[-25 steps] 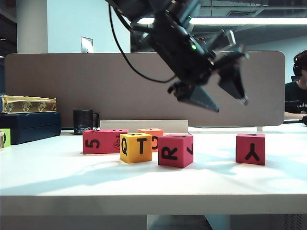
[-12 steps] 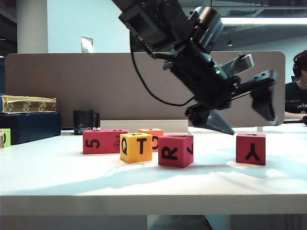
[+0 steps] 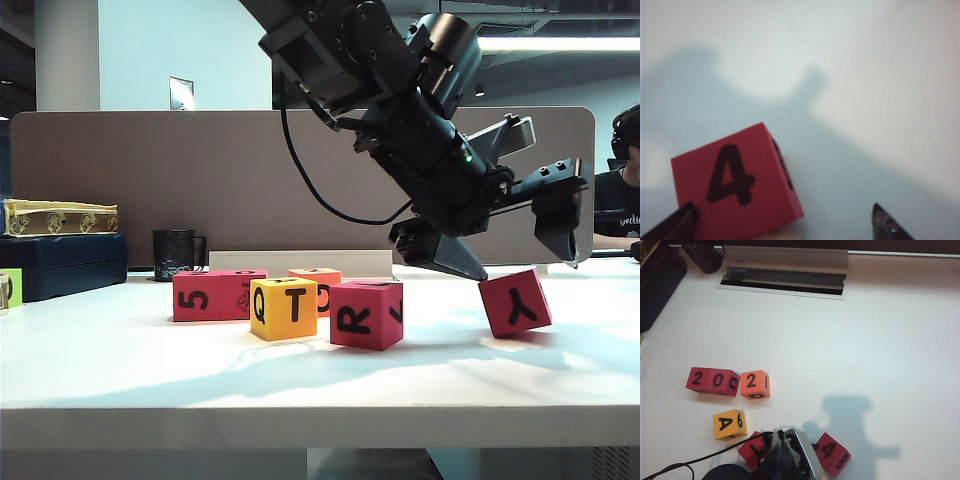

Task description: Select the appropriate blocks from the scattered letter blocks on the table and arrange them in a row to spell out "2024".

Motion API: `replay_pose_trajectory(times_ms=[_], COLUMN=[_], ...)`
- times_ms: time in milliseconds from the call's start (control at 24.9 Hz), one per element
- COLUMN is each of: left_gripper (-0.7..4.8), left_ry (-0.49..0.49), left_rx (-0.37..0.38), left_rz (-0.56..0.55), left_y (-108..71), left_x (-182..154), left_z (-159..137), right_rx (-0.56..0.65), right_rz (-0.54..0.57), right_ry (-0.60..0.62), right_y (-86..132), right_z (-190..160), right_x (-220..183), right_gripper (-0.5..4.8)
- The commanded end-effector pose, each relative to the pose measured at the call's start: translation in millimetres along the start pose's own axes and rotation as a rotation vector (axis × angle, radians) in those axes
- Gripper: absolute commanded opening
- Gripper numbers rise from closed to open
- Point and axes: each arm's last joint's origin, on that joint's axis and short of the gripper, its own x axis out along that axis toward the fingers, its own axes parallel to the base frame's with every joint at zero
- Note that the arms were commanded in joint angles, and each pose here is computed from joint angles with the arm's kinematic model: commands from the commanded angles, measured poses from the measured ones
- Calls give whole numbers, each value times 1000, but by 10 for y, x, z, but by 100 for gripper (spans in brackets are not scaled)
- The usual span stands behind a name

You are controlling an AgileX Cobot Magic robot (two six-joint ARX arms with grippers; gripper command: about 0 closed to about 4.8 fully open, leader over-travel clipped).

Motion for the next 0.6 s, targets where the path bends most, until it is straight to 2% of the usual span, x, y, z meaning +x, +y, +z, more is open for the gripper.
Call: replay_pose_trajectory(times_ms=[40,281,601], left_gripper=[479,479,479], left_ry=[-3,-22,2], left_rx=[3,9,-4], left_rz=[-36,-49,1], left_y=[-26,-56,-18], left_x=[-53,-166,-80], left_z=[49,139,57], right_rx=[-6,-6,-6], right_rz=[5,5,6], right_ry=[-17,-17,-17], right_y=[7,7,8], right_z=[7,7,7], right_x=[-36,-36,-36], right_gripper=[-1,-1,-1])
